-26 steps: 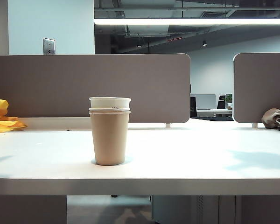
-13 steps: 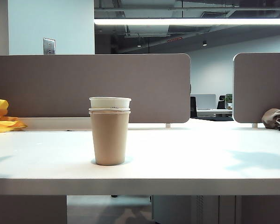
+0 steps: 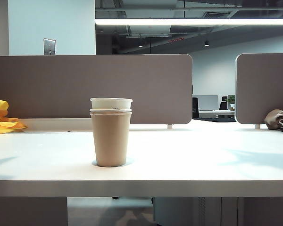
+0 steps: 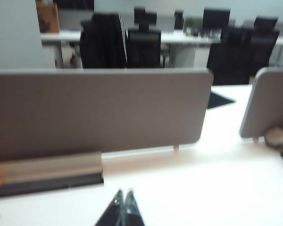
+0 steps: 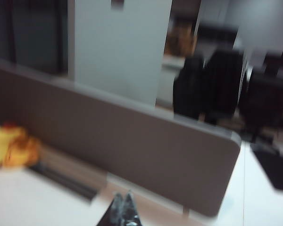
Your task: Pick up all the paper cups on the table one by one and stack them together.
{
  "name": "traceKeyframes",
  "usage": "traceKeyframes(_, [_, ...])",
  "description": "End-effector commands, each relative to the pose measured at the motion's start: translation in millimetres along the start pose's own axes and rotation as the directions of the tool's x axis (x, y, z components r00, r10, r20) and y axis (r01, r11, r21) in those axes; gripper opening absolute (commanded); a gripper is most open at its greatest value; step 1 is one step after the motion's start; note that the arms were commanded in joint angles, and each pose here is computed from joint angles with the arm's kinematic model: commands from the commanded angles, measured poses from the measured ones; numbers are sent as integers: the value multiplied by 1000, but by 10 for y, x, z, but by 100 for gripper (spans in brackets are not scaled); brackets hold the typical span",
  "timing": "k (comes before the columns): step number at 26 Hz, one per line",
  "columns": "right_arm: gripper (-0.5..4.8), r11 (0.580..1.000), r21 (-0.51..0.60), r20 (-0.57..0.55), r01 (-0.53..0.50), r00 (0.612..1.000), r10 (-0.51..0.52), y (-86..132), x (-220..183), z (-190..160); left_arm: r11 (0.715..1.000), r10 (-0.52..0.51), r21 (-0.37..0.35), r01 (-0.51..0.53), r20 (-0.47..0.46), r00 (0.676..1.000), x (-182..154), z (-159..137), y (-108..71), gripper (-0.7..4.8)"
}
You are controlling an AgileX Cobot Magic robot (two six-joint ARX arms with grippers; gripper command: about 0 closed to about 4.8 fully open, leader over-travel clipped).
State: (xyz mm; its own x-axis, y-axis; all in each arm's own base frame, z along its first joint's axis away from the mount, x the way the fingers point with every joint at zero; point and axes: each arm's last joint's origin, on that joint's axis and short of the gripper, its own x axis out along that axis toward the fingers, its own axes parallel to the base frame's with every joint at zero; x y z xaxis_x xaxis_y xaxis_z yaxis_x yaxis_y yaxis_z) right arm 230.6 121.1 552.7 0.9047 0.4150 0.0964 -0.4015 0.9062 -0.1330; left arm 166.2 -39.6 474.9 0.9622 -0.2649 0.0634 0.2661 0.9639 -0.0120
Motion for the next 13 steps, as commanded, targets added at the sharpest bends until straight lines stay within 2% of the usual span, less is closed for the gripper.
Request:
traceKeyframes(1, [-1,1000,12,142,27,989,-28,-28,-42,149,1000,-3,12,2,97,995,-145,52,-4,-6])
traceKeyframes(3, [-1,999,17,198,38,979,-40,-41,-69,211,1000,6,15,-8,135,991,-243,-44,10,-6])
traceKeyframes(13, [-1,999,22,239,43,970,-47,-31,-111,110,987,159,22,-161,81,984,-661,-745,171,-6])
